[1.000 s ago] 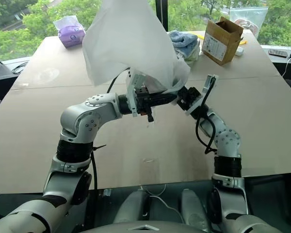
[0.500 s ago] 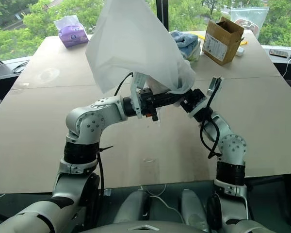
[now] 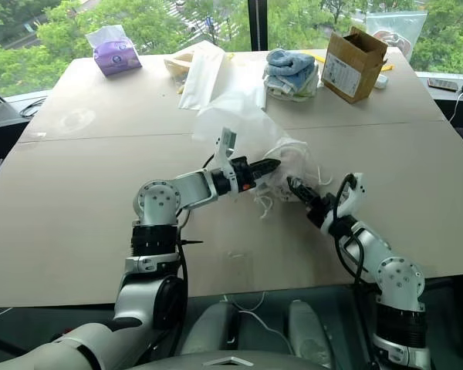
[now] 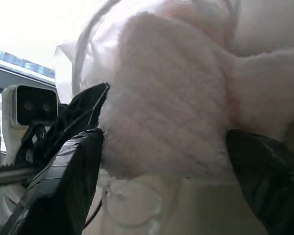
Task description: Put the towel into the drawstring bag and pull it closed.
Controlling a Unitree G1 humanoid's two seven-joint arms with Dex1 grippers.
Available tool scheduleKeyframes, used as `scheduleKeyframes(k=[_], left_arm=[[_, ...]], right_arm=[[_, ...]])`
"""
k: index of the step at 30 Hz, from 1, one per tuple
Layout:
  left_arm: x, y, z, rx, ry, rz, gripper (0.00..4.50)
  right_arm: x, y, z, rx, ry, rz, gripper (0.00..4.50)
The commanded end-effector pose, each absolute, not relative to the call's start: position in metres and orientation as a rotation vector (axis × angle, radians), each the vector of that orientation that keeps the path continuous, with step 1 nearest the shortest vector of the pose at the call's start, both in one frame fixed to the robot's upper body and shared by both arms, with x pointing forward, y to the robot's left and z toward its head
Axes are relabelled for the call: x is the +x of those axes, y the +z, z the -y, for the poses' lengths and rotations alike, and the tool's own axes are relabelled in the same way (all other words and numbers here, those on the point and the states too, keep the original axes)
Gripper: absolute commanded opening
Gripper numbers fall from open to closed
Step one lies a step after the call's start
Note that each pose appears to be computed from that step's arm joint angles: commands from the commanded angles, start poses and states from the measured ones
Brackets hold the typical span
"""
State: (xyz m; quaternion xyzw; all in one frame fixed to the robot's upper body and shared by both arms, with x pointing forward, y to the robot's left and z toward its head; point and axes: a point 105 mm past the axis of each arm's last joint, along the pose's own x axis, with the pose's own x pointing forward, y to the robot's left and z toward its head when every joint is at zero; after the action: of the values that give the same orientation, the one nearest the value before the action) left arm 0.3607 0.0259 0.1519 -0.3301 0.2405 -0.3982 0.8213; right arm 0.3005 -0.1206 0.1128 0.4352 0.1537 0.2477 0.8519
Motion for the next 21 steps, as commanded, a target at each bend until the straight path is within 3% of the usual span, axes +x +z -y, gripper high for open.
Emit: scheduleKeyframes(k=[1, 5, 9, 12, 20, 21], left_arm=[[0.367, 0.158, -0.024, -0.679, -0.831, -0.501, 0.0], [0.368, 0.165, -0.024, -0.672, -0.86, -0.49, 0.0], [0.367, 0.165, -0.028, -0.662, -0.871, -0.494, 0.0], [0.366, 0.163, -0.028, -0.664, -0.879, -0.502, 0.0], [0.363, 0.163, -0.029, -0.657, -0.902, -0.514, 0.0], [0.363, 0.163, -0.029, -0.657, -0.905, -0.516, 0.0]], right_arm=[[0.298, 0.13, 0.125, 0.854, 0.547, -0.265, 4.23], [0.287, 0.148, 0.137, 0.832, 0.62, -0.184, 4.23], [0.276, 0.136, 0.146, 0.726, 0.624, -0.247, 4.23], [0.282, 0.125, 0.142, 0.65, 0.595, -0.277, 4.23], [0.31, 0.123, 0.138, 0.027, 0.559, -0.124, 4.23], [0.311, 0.122, 0.136, -0.073, 0.571, -0.101, 3.71]])
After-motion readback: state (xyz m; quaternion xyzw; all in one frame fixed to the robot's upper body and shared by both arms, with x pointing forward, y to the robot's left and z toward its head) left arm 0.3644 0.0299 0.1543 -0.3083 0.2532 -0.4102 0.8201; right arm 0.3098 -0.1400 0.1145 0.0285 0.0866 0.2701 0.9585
